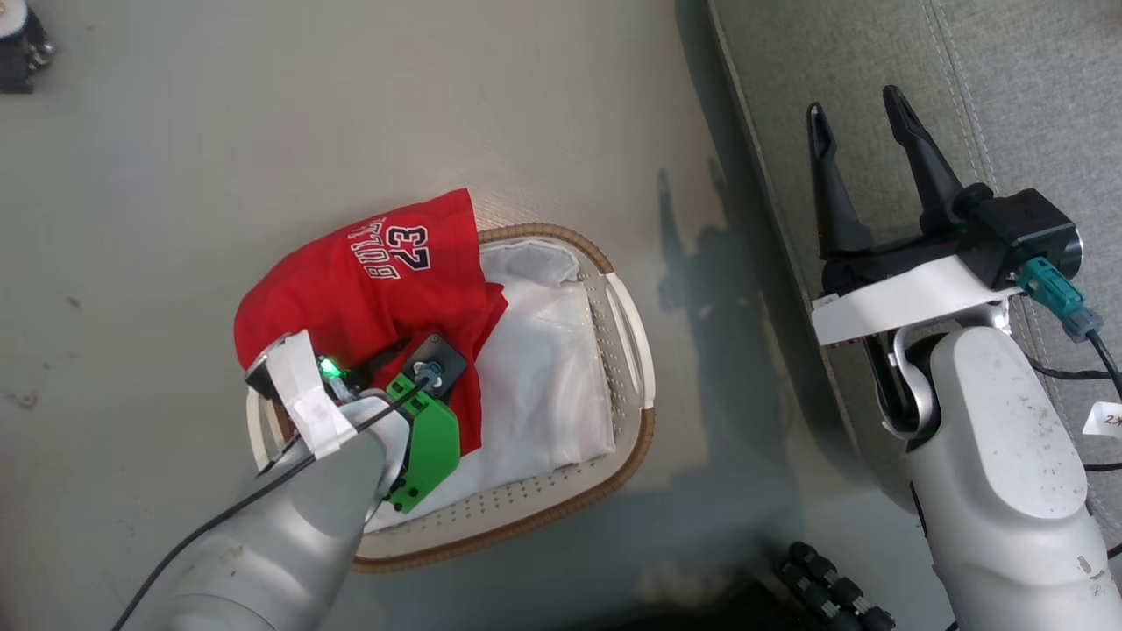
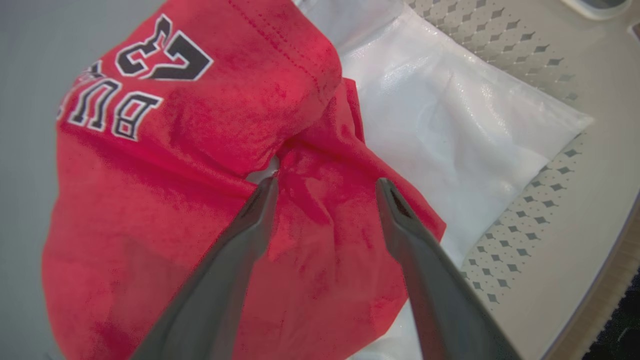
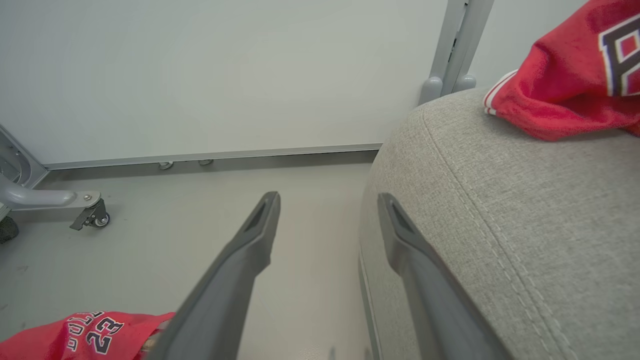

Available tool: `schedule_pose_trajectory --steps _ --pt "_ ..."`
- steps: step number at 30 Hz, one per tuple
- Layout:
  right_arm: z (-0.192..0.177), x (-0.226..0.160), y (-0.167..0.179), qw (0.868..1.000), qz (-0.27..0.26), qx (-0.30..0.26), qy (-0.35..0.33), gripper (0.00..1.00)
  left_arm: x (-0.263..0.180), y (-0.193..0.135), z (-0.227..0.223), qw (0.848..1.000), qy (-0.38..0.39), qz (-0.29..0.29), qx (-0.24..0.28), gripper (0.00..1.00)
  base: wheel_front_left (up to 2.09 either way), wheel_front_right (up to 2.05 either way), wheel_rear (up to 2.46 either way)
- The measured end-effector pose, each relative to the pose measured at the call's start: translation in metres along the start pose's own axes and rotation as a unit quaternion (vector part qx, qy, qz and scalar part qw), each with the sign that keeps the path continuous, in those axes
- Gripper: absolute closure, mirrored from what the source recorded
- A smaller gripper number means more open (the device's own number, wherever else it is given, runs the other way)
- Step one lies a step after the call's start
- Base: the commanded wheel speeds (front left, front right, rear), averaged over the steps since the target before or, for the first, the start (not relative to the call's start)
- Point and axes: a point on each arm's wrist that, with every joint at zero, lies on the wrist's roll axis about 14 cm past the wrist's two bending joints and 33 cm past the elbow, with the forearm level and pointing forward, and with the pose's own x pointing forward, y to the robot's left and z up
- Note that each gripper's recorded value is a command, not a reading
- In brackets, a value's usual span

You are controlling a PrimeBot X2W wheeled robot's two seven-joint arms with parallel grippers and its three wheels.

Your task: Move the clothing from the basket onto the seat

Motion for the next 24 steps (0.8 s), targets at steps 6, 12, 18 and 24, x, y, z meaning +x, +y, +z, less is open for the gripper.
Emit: schedule_pose_trajectory --steps 6,12,18,24 --pt "-0.02 0.006 -0.009 1.0 -0.006 -0.008 0.018 0.0 0.022 0.014 -0.027 0.999 0.052 0.01 -0.003 0.0 0.0 0.0 0.0" --pt "-0.039 0.004 -0.015 0.999 -0.01 -0.014 0.039 0.0 0.036 0.015 -0.055 0.993 0.112 0.02 -0.024 0.0 0.0 0.0 0.0" --pt "-0.05 0.001 -0.018 0.998 -0.013 -0.016 0.053 0.0 0.045 0.002 -0.066 0.989 0.136 0.006 -0.055 0.0 0.0 0.0 0.0" --pt "-0.054 -0.001 -0.022 0.998 -0.017 -0.015 0.059 0.0 0.049 -0.008 -0.072 0.985 0.156 -0.006 -0.068 1.0 0.0 0.0 0.0"
